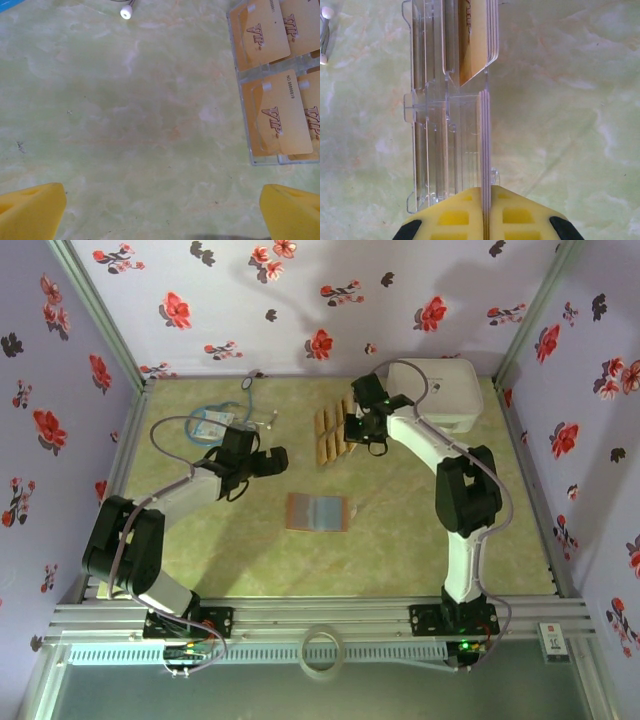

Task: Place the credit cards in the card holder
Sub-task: Move the storage box to the top-center of the table.

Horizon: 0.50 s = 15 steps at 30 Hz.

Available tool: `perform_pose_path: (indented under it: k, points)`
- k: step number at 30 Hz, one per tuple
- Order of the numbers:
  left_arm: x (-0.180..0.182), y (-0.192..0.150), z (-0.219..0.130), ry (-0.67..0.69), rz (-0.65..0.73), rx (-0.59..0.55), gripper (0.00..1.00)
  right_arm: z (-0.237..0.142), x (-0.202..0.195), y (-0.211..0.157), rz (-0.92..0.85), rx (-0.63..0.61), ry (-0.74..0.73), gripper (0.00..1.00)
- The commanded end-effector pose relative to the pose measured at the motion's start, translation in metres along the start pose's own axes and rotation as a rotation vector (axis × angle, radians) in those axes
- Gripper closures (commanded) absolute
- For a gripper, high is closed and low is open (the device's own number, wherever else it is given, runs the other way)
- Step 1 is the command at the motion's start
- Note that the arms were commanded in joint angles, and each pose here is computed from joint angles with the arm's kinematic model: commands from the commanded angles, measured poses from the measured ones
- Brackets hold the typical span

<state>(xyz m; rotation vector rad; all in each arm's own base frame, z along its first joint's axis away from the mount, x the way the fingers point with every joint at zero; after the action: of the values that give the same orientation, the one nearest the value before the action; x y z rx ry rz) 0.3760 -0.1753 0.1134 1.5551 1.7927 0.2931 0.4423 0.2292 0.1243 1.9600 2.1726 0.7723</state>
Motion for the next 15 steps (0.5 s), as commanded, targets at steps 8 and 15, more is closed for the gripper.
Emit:
perform_pose_path:
  k: [8,15]
  points:
    - [-0.009,0.004,0.002,-0.02,0.002,-0.005,0.0,0.004,-0.009,-0.019,0.024,0.065,-0.043,0.63]
    - [-0.008,0.004,-0.002,-0.016,0.007,-0.007,0.0,-0.034,0.002,0.001,0.021,-0.017,-0.009,0.49]
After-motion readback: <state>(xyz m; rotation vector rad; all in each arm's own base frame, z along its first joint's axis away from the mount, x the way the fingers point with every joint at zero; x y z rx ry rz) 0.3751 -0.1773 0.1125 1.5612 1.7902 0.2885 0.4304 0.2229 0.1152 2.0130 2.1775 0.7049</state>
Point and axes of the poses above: each hand's point on the last joint's axis, 136 mm out from that joint toward the fingers, its own z axis out along the fingers, its own x axis along the line the jaws close on, y = z × x, the point moved 1 cm from there along -z, back along the fingers, and after that the axes turned 5 degrees about -z, right-handed, at the moved point
